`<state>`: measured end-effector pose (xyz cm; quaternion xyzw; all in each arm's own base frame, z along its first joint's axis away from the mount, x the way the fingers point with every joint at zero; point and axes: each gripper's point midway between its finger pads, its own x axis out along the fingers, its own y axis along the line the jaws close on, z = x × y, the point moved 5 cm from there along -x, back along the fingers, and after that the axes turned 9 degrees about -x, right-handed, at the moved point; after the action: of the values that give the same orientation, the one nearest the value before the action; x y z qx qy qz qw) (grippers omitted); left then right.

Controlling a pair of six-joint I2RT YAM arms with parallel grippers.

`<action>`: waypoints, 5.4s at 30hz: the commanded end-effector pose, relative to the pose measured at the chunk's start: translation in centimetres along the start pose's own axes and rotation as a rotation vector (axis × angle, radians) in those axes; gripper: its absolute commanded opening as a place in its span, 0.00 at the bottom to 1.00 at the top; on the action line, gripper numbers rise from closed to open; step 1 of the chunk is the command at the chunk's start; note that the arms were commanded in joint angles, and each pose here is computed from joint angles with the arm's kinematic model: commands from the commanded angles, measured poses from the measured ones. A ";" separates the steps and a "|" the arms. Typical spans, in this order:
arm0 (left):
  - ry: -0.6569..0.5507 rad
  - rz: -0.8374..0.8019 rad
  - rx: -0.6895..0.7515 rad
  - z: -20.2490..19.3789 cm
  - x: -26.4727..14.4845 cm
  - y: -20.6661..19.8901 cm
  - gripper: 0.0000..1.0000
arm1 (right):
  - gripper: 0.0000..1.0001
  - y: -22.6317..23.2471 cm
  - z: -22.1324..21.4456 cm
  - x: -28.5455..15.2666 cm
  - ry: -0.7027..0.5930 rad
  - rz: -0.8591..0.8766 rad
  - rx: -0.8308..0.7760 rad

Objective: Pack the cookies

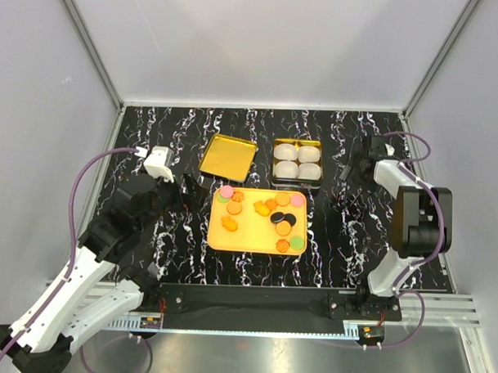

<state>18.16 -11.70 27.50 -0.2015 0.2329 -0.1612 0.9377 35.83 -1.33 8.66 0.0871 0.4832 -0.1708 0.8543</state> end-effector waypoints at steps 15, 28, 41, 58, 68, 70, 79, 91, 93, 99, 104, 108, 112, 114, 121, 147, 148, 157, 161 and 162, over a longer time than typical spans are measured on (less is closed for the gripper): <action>-0.012 -0.036 0.009 0.3 0.3 -0.6 0.99 | 0.93 1.3 2.5 3.7 0.014 0.002 -0.067; 0.010 -0.047 0.019 -0.1 0.4 -0.6 0.99 | 0.60 1.7 2.5 3.5 0.030 0.030 -0.074; -0.008 -0.049 0.012 0.1 0.0 -0.6 0.99 | 0.55 1.2 5.7 -6.4 -0.152 0.114 -0.035; 0.034 -0.059 0.008 -0.8 0.1 -0.6 0.99 | 0.54 4.9 2.2 -17.9 -0.286 0.287 -0.160; 0.017 0.002 0.002 -1.4 -0.4 0.8 0.99 | 0.47 11.5 -4.2 -23.7 -0.228 0.547 -0.380; 0.009 0.022 -0.004 -1.5 -0.5 1.1 0.99 | 0.47 12.8 -5.8 -24.3 -0.206 0.578 -0.439; -0.026 0.084 -0.030 -1.6 -0.9 2.2 0.99 | 0.47 16.2 -9.9 -24.0 -0.115 0.667 -0.598; -0.012 0.123 -0.028 -1.8 -0.6 2.7 0.99 | 0.50 20.6 -14.5 -22.4 -0.026 0.706 -0.752; -0.013 0.122 -0.027 -1.8 -0.6 2.6 0.99 | 0.52 21.1 -14.7 -22.4 -0.030 0.702 -0.766; -0.008 0.118 -0.025 -1.9 -0.6 2.6 0.99 | 0.54 22.6 -15.2 -22.4 -0.027 0.694 -0.805; -0.012 0.118 -0.024 -1.8 -0.7 2.6 0.99 | 0.55 23.3 -15.4 -21.9 -0.019 0.665 -0.831; -0.016 0.118 -0.023 -1.8 -0.8 2.7 0.99 | 0.55 23.4 -15.5 -21.6 -0.012 0.641 -0.846; -0.015 0.110 -0.024 -1.8 -0.8 2.5 0.99 | 0.56 23.6 -15.9 -21.7 -0.007 0.637 -0.861; -0.014 0.108 -0.023 -1.8 -0.8 2.5 0.99 | 0.56 23.8 -16.1 -21.6 -0.004 0.631 -0.872; -0.014 0.102 -0.025 -1.8 -0.8 2.4 0.99 | 0.57 24.2 -16.6 -21.1 0.007 0.602 -0.891; -0.016 0.091 -0.023 -1.8 -1.0 2.4 0.99 | 0.57 24.0 -17.1 -21.1 0.030 0.570 -0.935; -0.017 0.090 -0.025 -1.8 -1.0 2.4 0.99 | 0.57 24.0 -17.1 -21.0 0.032 0.569 -0.936; -0.019 0.091 -0.022 -1.8 -1.1 2.4 0.99 | 0.56 23.8 -17.2 -21.7 0.042 0.595 -0.933; -0.015 0.090 -0.023 -1.8 -1.0 2.4 0.99 | 0.56 23.5 -17.1 -22.0 0.042 0.597 -0.926; -0.017 0.088 -0.022 -1.8 -1.1 2.3 0.99 | 0.56 23.4 -17.0 -22.2 0.040 0.602 -0.926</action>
<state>16.70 -9.65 25.04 -0.1981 0.2490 -0.1095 0.9417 20.81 29.93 15.76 -0.1733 0.5030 0.2956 0.7935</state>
